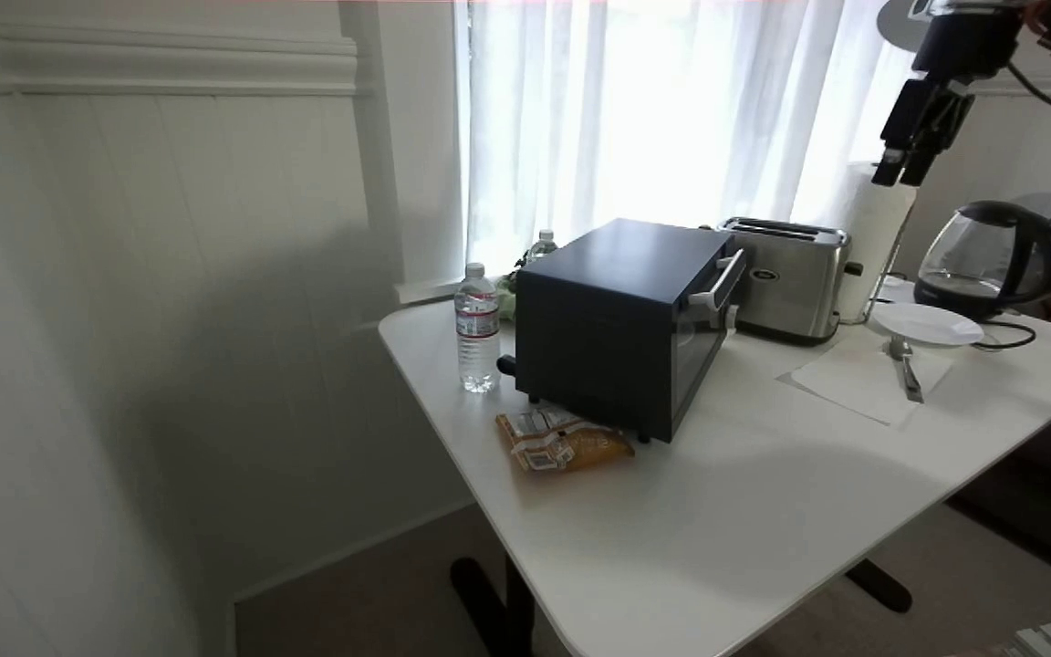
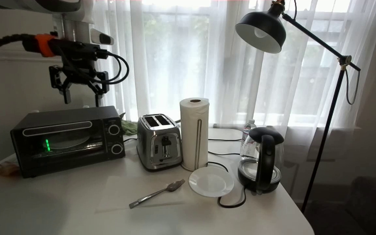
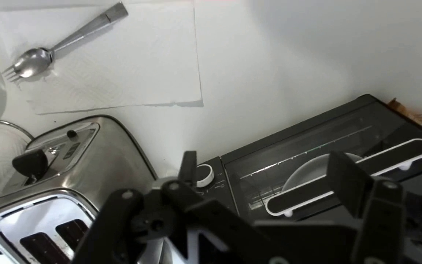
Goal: Turn the top knob on the toaster oven to the right
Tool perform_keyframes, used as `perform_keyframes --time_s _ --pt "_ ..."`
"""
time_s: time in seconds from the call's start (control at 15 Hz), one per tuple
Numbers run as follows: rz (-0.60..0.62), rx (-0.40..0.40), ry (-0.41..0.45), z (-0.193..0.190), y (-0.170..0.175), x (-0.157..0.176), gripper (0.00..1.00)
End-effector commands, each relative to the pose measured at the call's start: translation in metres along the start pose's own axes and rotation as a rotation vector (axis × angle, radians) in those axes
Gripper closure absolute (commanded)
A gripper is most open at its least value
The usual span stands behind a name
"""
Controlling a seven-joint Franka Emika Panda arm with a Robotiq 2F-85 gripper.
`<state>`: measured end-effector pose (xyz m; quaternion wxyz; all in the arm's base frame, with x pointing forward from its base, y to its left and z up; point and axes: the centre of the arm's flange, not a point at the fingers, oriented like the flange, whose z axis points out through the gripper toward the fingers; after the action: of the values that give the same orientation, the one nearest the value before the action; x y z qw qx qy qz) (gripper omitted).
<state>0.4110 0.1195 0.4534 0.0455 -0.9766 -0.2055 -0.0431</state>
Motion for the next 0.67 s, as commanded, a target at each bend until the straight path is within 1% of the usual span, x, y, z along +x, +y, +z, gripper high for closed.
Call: perform_keyframes --time_s 0.0,0.13,0.2,0.4,0.6 --pt "0.069 -0.059 0.031 -0.015 -0.015 -0.05 0.0" --pt "0.074 -0.048 0.059 -0.014 -0.02 -0.066 0.0" --pt "0.055 -0.034 0.024 -0.009 -0.01 -0.033 0.0" --pt "0.06 -0.042 0.038 -0.011 -0.016 -0.05 0.0" --pt "0.062 -0.042 0.041 -0.011 -0.015 -0.052 0.0"
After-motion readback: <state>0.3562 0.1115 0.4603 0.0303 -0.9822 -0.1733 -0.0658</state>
